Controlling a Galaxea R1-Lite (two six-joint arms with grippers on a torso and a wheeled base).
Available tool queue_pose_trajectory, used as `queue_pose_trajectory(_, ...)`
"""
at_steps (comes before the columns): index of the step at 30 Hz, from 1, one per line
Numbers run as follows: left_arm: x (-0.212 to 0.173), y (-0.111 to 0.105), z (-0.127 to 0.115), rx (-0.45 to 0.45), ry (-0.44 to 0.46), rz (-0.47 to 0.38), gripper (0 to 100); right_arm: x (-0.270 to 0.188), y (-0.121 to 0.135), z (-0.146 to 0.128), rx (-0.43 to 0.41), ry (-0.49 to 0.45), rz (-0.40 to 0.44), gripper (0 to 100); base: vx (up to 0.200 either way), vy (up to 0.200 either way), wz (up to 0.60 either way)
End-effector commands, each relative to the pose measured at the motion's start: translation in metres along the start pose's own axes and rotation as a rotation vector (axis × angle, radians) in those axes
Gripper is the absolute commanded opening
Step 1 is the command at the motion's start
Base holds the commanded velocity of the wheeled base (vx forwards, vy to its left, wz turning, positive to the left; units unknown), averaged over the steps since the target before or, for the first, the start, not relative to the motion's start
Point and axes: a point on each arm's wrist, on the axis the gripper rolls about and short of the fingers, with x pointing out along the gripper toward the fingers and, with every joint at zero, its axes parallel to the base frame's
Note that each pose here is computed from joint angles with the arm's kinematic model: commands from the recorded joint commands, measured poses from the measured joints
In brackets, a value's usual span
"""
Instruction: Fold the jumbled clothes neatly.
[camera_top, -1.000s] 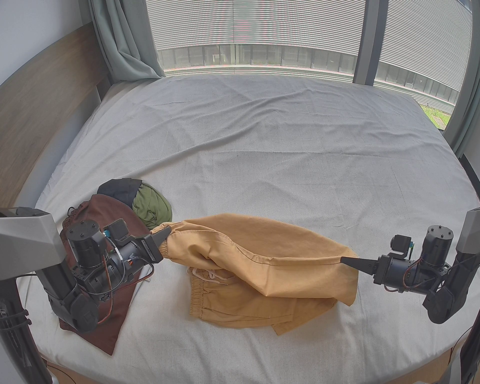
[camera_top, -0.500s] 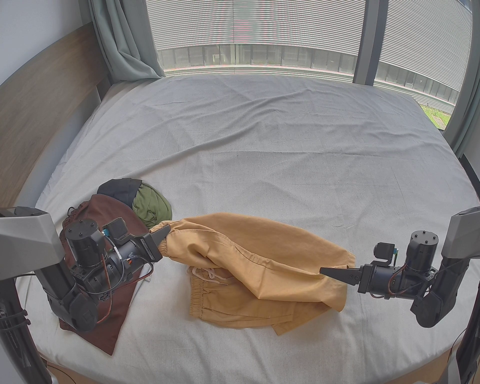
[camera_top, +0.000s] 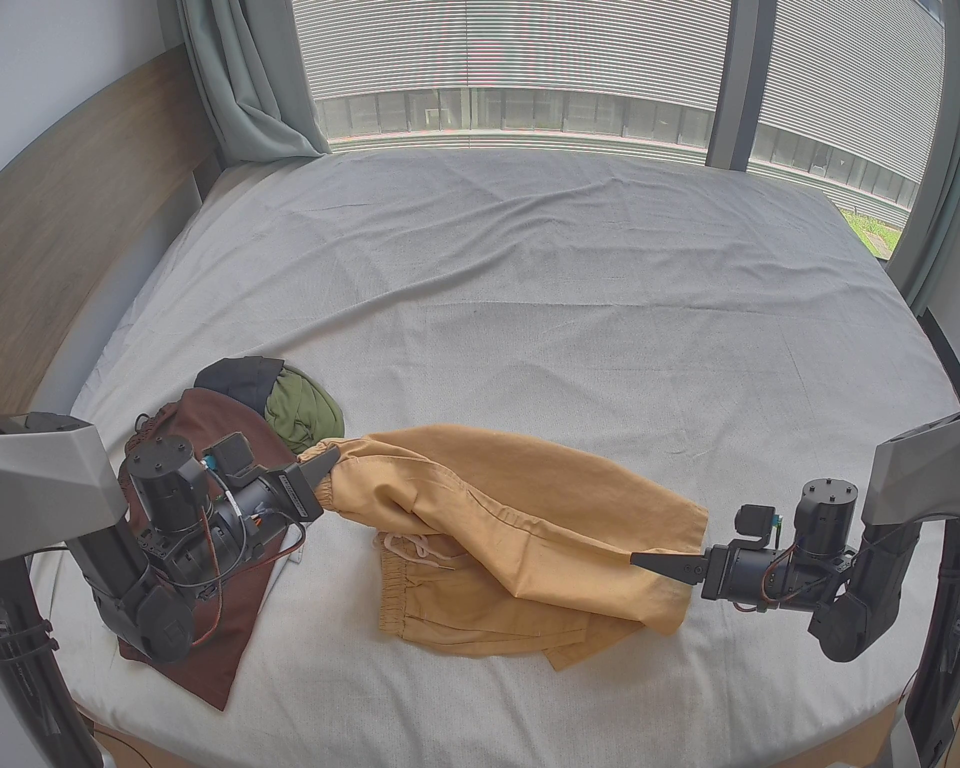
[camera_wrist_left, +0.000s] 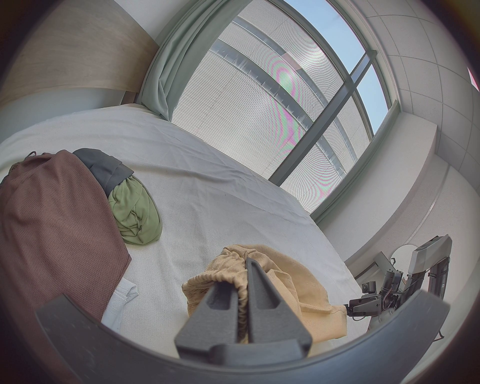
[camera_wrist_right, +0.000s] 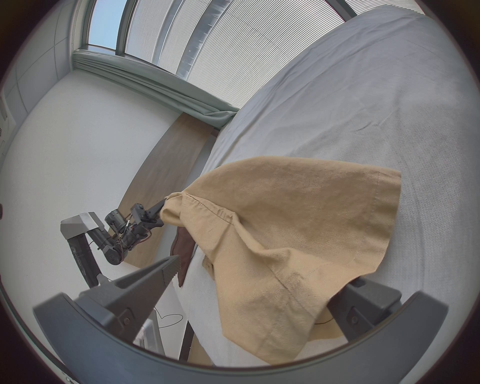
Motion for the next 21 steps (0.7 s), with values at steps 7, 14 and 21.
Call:
queue_pose_trajectory(7,-0.0001,-0.0004,0.0006,0.002,-0.003,-0.002,0,0.008,0.0038,-0.0031,-0.01,0.011,0.009,100,0.0,0.0,0.0)
queue_pose_trajectory(14,-0.0001,-0.0004,0.0006,0.002,-0.003,-0.002,0,0.0114,0.0047,-0.0039,-0.015,0.015,0.015,100,0.0,0.0,0.0)
queue_pose_trajectory(21,0.0,-0.0001,0.0002,0.0,-0.003,0.0,0,0.0133,0.0042,-0.001,-0.021,-0.017,-0.02,0,0.0,0.0,0.0)
